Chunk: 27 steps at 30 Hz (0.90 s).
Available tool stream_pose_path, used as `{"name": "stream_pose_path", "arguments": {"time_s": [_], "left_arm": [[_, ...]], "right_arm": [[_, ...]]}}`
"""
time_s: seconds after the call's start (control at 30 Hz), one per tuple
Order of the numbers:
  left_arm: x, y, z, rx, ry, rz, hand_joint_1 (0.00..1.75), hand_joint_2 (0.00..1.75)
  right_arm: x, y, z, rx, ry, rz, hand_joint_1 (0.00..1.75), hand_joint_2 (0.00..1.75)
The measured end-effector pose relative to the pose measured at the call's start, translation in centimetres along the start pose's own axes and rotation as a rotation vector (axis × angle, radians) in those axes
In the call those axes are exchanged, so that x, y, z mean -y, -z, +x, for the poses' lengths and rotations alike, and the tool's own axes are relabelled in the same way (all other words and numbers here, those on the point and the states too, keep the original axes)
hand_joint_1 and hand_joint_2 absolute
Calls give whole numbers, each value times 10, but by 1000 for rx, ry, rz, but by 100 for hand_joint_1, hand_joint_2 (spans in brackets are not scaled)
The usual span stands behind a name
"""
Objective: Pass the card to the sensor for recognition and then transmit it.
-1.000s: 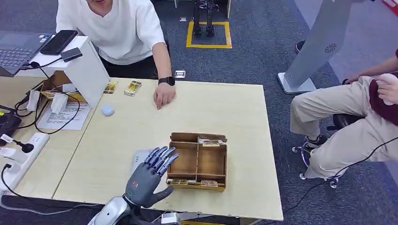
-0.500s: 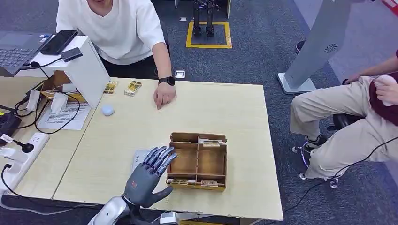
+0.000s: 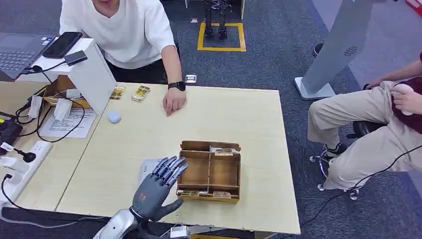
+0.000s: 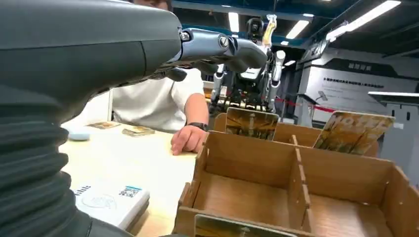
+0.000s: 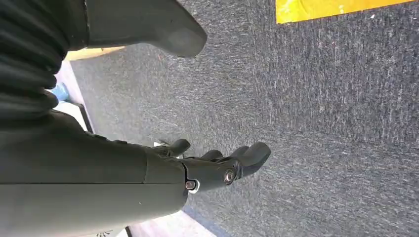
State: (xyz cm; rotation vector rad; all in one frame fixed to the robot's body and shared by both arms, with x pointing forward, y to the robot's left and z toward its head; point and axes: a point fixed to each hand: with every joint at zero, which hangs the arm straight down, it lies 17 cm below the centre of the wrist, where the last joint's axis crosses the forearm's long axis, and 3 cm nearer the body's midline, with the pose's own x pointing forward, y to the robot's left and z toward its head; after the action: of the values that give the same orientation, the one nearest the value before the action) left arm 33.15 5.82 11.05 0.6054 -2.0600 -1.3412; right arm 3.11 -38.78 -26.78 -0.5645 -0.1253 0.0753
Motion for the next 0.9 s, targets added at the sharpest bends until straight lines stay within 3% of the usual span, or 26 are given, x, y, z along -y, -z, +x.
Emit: {"name": "stream_pose_path", "arguments": {"time_s": [0.9], "left_arm": [[36,-16,-19,-68,17,-110,0,175]], "right_arm": [[0,0,-1,-10,3,-1,0,175]]}}
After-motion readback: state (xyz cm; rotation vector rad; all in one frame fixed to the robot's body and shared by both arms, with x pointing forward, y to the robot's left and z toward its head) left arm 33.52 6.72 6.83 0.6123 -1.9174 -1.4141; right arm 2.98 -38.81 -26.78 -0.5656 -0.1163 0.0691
